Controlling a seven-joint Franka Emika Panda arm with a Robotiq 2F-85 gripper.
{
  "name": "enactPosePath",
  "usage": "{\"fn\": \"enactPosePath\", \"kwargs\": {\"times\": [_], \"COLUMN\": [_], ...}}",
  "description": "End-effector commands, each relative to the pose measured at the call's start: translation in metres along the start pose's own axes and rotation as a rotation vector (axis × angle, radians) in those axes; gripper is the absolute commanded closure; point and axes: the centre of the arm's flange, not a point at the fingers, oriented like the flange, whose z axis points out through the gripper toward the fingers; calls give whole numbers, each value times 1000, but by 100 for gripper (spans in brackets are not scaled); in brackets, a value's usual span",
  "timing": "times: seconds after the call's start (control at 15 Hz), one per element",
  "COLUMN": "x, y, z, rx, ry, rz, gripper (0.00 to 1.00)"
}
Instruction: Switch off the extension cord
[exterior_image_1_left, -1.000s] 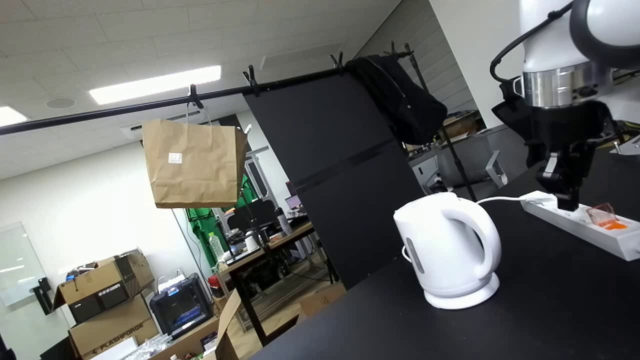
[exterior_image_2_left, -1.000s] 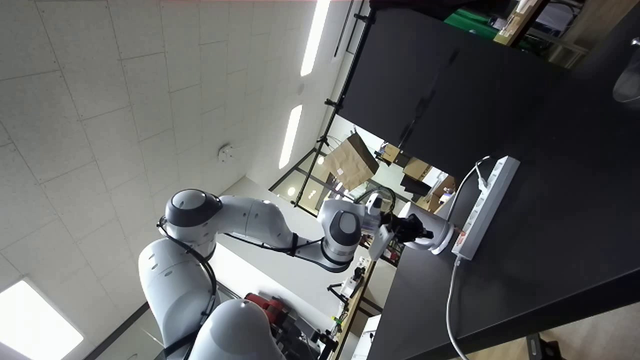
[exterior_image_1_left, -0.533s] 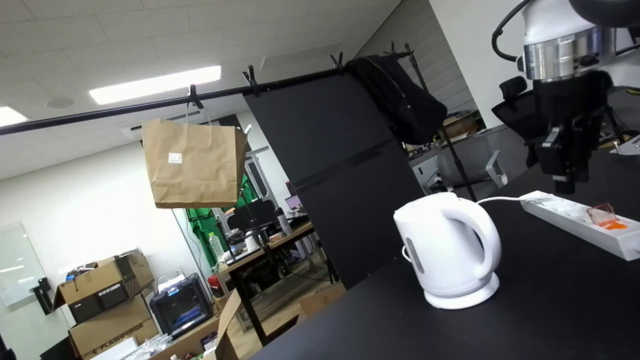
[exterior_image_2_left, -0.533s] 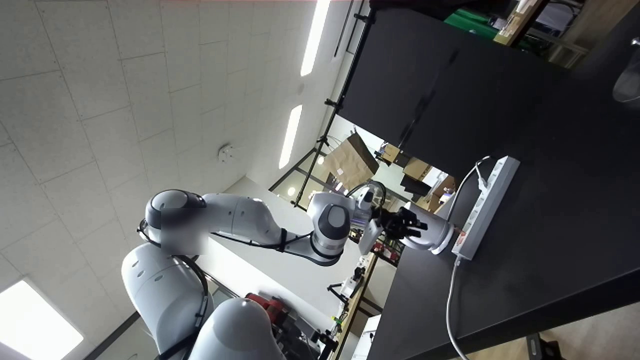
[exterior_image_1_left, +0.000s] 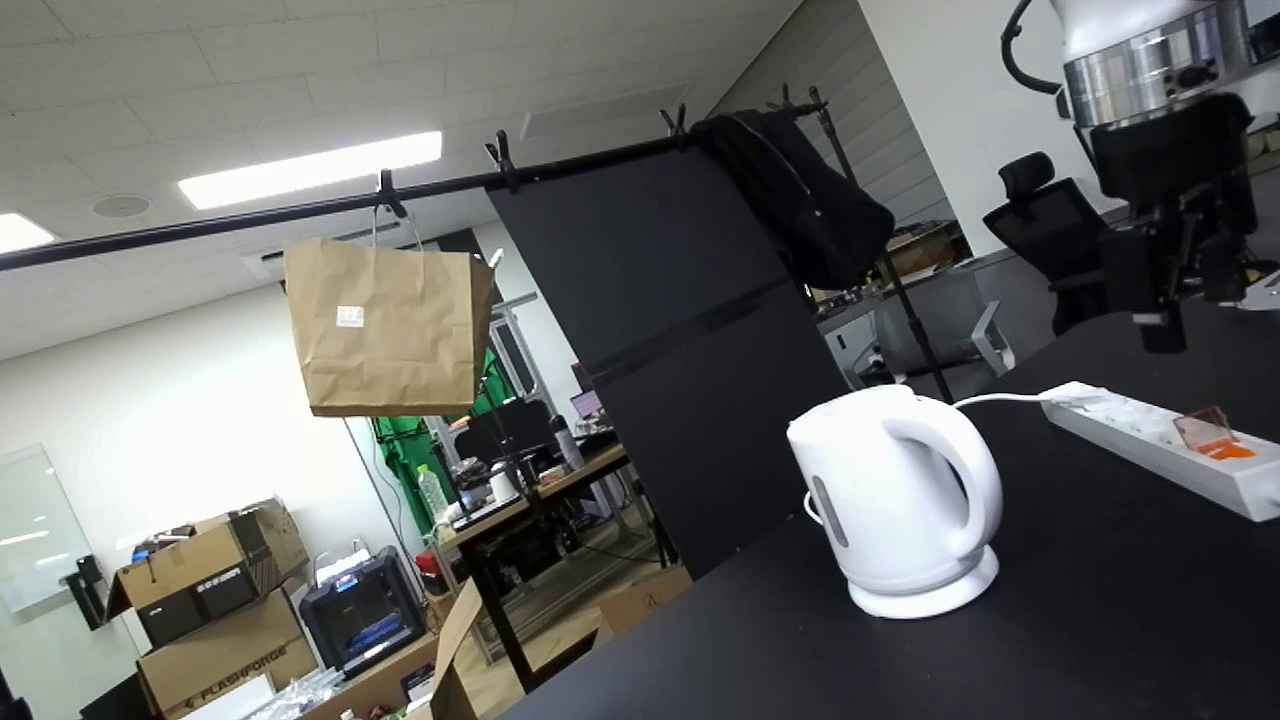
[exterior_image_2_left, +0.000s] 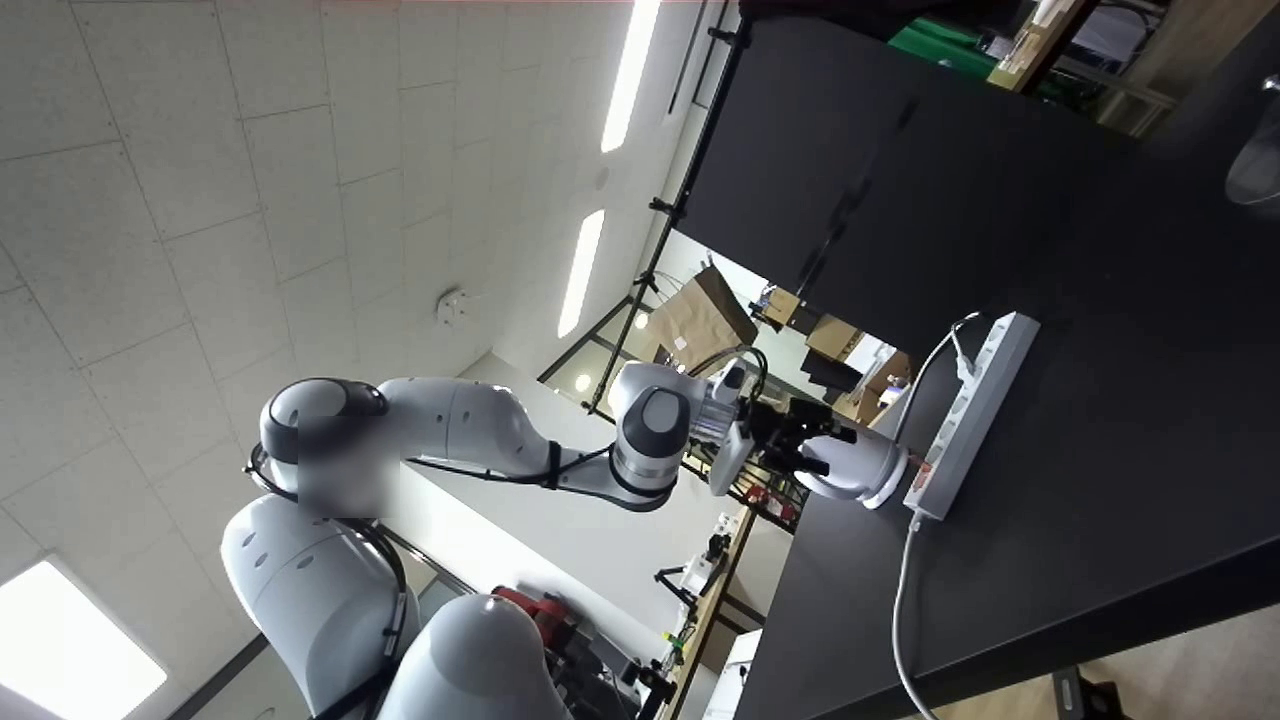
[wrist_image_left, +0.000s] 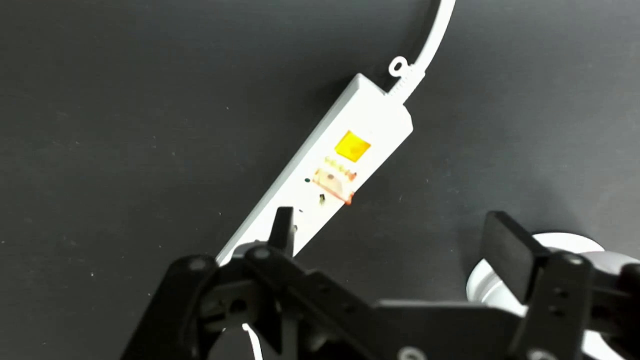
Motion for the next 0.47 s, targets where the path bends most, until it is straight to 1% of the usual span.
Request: {"fn": "enactPosePath", "kwargs": {"times": [0.0,0.4], "x": [-1,-1], "y": [2,4], "z": [-1,-2], "rx": [-1,-4], "ry": [-13,-22], "rz": [1,-6], "gripper": [0,0]}}
